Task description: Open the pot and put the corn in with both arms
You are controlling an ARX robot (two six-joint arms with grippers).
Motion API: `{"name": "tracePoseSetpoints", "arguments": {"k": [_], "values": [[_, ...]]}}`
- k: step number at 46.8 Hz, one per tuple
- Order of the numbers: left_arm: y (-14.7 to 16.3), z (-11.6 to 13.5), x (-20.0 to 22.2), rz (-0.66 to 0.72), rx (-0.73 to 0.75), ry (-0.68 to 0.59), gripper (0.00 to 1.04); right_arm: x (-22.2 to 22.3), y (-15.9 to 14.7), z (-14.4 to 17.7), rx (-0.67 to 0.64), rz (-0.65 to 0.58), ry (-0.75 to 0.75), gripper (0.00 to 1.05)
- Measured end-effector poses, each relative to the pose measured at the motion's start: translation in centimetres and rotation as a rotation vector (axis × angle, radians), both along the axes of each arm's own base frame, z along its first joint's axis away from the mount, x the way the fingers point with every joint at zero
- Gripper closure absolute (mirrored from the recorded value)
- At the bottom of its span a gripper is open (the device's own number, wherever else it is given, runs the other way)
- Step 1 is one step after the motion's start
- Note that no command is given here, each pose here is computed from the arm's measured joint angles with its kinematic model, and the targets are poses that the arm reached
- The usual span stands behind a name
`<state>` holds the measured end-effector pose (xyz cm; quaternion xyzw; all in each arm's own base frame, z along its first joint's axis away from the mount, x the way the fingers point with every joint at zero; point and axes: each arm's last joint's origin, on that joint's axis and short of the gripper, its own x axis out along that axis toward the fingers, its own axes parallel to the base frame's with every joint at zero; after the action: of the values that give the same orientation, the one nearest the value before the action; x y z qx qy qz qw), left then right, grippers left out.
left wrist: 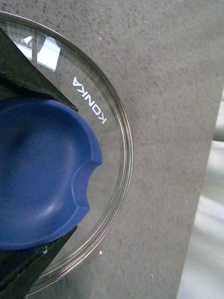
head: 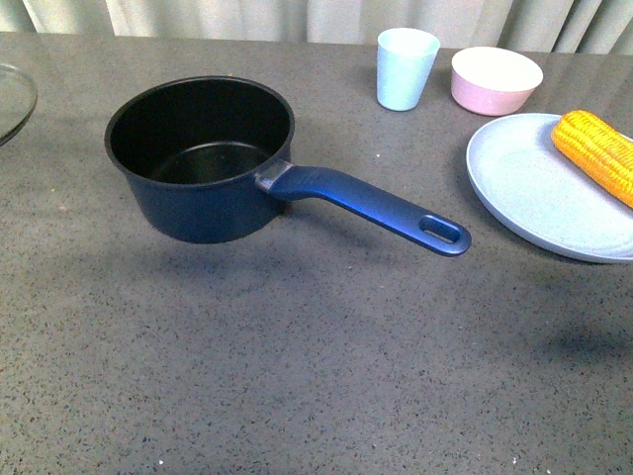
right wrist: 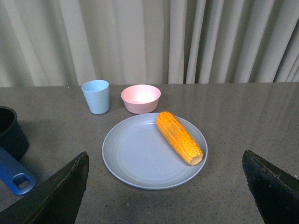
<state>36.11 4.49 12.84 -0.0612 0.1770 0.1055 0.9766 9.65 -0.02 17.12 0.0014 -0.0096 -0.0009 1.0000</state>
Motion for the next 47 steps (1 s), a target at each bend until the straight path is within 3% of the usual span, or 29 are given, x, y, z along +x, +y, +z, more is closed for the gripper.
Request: {"name": "tracePoseSetpoints", "arguments": {"k": [10,25,47], "values": [[0.8,-2.7,0.1,0.034,0.003,0.027,0.45,0.0,0.0,0.0,0.000,0.000,0.000,0.09],[-1.4,-6.1,-0.7,0.023,-0.017,0.052,0.45,0.0,0.0,0.0,0.000,0.000,0.000,0.09],[-4.0,-8.2,-1.9,-0.028,-0.029,0.084,0.45,0.0,0.0,0.0,0.000,0.000,0.000,0.09]]}}
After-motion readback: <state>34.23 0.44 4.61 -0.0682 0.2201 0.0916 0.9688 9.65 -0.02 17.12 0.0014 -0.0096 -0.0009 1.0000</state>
